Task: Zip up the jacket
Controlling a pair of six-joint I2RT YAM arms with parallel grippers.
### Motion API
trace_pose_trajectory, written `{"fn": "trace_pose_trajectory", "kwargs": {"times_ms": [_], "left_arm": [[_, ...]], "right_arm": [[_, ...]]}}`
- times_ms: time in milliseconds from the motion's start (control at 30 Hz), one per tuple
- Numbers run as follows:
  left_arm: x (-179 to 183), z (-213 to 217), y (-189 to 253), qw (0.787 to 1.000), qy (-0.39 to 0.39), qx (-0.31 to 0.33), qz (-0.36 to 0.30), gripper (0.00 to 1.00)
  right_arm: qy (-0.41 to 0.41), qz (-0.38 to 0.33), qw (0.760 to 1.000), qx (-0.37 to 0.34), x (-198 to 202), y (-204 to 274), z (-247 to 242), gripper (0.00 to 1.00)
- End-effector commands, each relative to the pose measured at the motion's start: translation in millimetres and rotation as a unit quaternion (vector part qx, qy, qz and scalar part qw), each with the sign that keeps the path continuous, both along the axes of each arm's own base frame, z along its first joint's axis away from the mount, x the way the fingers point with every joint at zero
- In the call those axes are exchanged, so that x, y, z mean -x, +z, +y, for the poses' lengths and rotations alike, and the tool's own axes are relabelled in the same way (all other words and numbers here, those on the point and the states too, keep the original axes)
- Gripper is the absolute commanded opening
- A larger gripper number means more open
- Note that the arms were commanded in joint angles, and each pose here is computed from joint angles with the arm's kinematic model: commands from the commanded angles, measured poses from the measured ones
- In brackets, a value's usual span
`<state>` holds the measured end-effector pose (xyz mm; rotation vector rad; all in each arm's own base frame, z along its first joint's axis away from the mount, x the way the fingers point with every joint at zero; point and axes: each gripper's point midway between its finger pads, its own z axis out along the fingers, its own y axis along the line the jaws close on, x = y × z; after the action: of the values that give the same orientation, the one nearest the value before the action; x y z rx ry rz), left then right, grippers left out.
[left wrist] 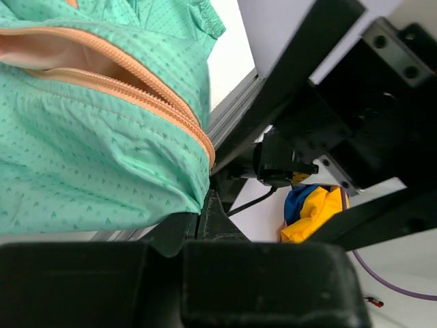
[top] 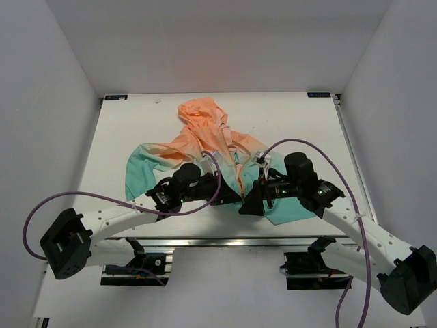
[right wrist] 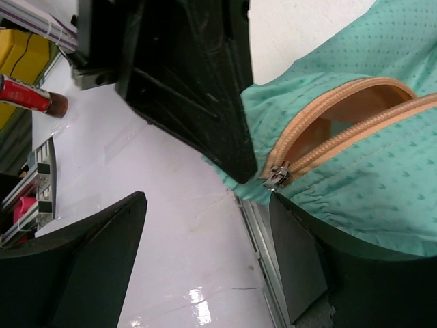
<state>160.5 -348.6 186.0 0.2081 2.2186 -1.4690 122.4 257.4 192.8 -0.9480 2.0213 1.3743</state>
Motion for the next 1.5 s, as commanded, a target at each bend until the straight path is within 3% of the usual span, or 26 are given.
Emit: {"fn": "trace_pose_trajectory", "kwargs": {"times_ms": [0, 467, 800, 933, 1167, 1367, 1467], "left_arm": [[5.3, -3.0, 20.5, 0.999, -0.017, 0.031, -0.021, 0.0], [13.3, -6.9, 26.6, 0.997, -0.047, 0.052, -0.033, 0.0], [8.1, -2.0, 20.1, 0.999, -0.025, 0.035, -0.026, 0.0], [7.8, -0.8, 19.3, 0.999, -0.022, 0.032, -0.026, 0.0], [12.3, -1.9, 23.7, 0.998, -0.038, 0.041, -0.036, 0.0], [17.9, -4.6, 25.9, 0.996, -0.062, 0.047, -0.044, 0.0], [20.2, -4.6, 23.3, 0.996, -0.068, 0.043, -0.041, 0.0]], "right_arm": [[0.007, -0.022, 0.999, -0.025, -6.4, 6.1, 8.8, 0.78], [-0.008, -0.074, 0.995, -0.062, -19.6, 25.8, 15.0, 0.75], [-0.021, -0.047, 0.999, -0.013, -11.1, 6.6, 1.1, 0.67], [-0.031, -0.039, 0.999, -0.006, -10.3, 2.9, -2.1, 0.59], [-0.06, -0.04, 0.997, -0.003, -20.3, 2.6, -1.7, 0.32], [-0.067, -0.034, 0.997, -0.01, -27.7, 4.5, 4.2, 0.29], [-0.072, -0.034, 0.997, -0.008, -29.0, 4.6, 3.8, 0.08]]}}
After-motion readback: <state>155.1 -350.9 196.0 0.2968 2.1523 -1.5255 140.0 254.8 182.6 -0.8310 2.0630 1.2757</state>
